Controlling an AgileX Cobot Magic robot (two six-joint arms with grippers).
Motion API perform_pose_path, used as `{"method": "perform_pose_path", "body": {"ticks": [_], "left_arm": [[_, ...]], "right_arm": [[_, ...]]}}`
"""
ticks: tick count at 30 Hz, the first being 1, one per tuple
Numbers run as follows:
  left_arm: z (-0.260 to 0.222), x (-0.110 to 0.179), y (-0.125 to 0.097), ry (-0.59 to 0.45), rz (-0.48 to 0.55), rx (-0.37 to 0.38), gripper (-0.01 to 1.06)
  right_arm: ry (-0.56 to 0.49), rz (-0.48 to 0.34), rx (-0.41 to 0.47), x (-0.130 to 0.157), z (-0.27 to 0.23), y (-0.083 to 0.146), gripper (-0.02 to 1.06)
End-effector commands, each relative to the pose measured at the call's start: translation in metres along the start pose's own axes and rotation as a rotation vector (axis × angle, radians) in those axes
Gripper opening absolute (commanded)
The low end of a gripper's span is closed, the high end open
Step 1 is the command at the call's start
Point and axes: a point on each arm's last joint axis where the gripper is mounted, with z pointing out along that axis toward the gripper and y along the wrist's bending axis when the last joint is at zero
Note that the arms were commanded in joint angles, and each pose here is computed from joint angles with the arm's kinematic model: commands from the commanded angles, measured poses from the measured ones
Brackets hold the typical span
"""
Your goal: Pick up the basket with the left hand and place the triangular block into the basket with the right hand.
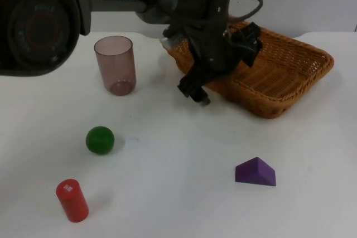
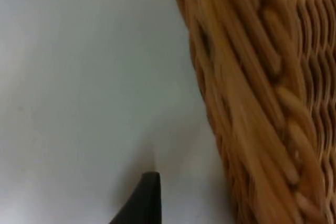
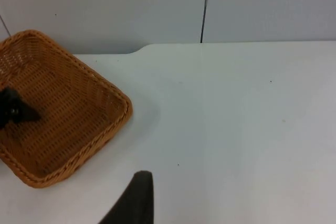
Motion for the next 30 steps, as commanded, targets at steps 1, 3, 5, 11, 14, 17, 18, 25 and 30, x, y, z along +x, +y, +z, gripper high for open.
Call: {"method": "perform_pose_path", "body": {"ticks": [1, 3, 5, 11, 14, 17, 18, 25, 30], "left_arm": [[-0.003, 0.000, -0.006, -0.005, -0.012, 0.039, 1.05], [-0.003, 0.000, -0.007, -0.006, -0.012, 0.042, 1.05], [-0.002, -0.005, -0.004, -0.010, -0.020, 0.038, 1.01], [-0.002, -0.006, -0.004, -0.011, -0.022, 0.037, 0.70], [0.000, -0.005, -0.003, -0.002, -0.037, 0.037, 0.48], [0.005, -0.001, -0.001, 0.029, -0.084, 0.039, 0.47], [0.008, 0.001, 0.000, 0.046, -0.106, 0.039, 0.47], [0.012, 0.003, 0.002, 0.054, -0.104, 0.046, 0.43], [0.012, 0.003, 0.003, 0.057, -0.104, 0.039, 0.16]], "right_arm": [[-0.011, -0.004, 0.001, -0.002, -0.003, 0.000, 1.05], [-0.011, -0.004, 0.001, -0.002, -0.003, 0.000, 1.05], [-0.011, -0.004, 0.001, -0.002, -0.003, 0.000, 1.05], [-0.013, -0.004, 0.001, -0.002, -0.003, 0.000, 1.05], [-0.016, -0.023, 0.020, -0.002, -0.003, -0.002, 1.05], [-0.016, -0.023, 0.020, -0.002, -0.003, -0.002, 1.05], [-0.016, -0.022, 0.019, -0.002, -0.003, -0.002, 1.05], [-0.008, -0.023, 0.020, -0.001, -0.003, -0.002, 1.05], [-0.008, -0.023, 0.020, -0.001, -0.003, -0.002, 1.05]]}}
